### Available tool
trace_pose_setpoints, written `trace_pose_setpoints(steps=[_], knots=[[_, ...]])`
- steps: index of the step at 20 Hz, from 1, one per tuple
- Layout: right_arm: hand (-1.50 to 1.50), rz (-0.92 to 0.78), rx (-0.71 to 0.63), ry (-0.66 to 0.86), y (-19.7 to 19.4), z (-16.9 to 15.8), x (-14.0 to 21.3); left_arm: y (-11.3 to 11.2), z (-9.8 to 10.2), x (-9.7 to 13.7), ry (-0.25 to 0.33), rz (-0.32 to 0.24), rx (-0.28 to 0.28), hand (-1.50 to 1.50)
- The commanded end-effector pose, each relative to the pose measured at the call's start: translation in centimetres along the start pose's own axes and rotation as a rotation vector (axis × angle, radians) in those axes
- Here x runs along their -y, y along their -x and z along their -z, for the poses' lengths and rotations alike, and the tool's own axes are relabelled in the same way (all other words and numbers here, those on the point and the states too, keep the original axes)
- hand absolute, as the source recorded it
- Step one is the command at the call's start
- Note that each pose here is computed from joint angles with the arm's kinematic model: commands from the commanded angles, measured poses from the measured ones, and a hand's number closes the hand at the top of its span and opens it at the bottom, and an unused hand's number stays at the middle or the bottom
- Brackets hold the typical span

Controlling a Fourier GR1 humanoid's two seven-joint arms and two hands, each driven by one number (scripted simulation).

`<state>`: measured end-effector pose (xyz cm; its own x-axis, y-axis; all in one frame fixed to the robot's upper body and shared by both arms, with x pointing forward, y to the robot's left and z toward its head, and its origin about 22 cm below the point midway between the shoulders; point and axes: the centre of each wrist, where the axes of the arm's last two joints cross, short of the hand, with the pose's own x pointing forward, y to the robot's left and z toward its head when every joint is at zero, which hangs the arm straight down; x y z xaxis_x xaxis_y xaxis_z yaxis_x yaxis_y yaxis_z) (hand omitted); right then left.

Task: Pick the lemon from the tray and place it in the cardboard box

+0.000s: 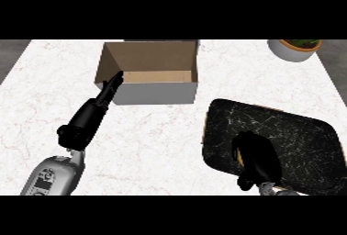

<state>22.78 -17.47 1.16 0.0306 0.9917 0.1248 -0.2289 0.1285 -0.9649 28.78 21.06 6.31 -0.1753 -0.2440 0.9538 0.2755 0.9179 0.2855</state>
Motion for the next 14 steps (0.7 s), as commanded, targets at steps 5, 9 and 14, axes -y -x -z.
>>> trace_pose_setpoints(steps=[5, 9, 14], knots=[[1.50, -0.098, 0.281, 0.170, -15.3, -2.0, -0.3, 0.8, 0.4, 2.1, 0.084, -0.030, -0.053, 0.00], [1.50, -0.096, 0.278, 0.333, -18.3, -2.9, 0.9, 0.5, 1.0, 1.0, 0.064, -0.026, -0.054, 0.00], [1.50, -0.021, 0.334, 0.399, -20.6, -6.8, 1.3, 2.4, 0.4, 2.9, 0.067, -0.016, -0.063, 0.00]])
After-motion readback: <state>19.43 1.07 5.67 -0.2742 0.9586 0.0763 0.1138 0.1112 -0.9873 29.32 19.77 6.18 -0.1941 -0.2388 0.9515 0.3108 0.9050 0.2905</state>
